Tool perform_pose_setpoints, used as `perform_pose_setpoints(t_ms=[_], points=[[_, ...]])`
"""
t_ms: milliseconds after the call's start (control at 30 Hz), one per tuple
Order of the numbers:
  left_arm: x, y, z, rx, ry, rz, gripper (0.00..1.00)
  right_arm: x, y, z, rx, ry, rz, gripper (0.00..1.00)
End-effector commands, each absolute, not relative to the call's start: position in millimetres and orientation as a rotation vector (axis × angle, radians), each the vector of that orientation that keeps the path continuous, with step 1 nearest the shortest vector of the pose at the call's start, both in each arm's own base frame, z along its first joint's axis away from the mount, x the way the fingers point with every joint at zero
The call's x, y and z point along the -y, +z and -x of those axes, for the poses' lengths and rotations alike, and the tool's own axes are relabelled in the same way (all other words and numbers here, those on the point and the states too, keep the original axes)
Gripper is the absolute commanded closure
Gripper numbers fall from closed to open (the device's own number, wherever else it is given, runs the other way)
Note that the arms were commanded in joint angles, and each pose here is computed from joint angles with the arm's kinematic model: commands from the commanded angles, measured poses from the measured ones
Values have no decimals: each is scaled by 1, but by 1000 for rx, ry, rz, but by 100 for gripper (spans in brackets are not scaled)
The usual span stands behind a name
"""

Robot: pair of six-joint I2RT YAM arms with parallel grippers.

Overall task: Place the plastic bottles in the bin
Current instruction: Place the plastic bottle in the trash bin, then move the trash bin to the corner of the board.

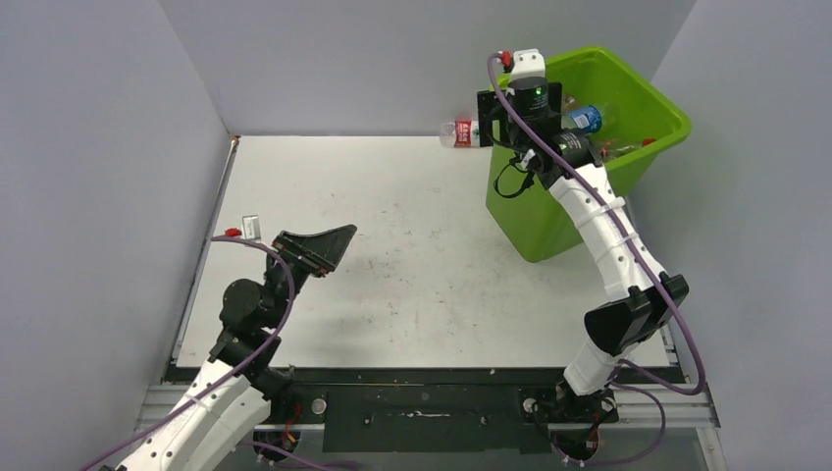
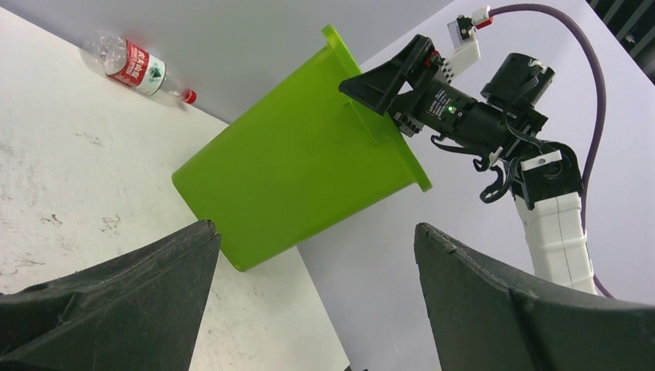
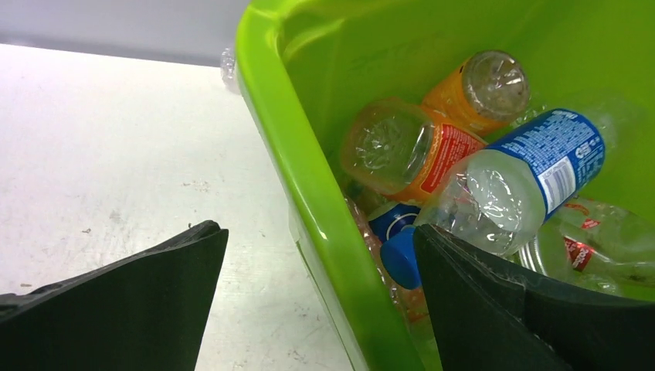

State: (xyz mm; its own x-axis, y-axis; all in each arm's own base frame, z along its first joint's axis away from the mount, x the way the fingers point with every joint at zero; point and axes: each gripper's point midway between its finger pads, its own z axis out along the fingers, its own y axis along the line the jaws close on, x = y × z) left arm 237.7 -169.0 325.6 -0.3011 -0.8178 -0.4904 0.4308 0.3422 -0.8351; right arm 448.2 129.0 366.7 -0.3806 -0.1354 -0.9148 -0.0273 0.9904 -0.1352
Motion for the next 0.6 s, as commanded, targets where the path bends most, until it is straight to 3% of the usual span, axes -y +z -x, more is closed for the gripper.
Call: perform_pose_setpoints(t_ms=[0,233,567], points=[[175,337,-232,-1347,-1346,340,4,-125,377,-444,-1959,-108,114,10],[180,332,-233,-1365,-1361,333,4,-134,374,-447,-1968,-71,156,50],[178,328,-233,-1375,-1355,343,4,-182,398,-447,-1911,72,234,75]])
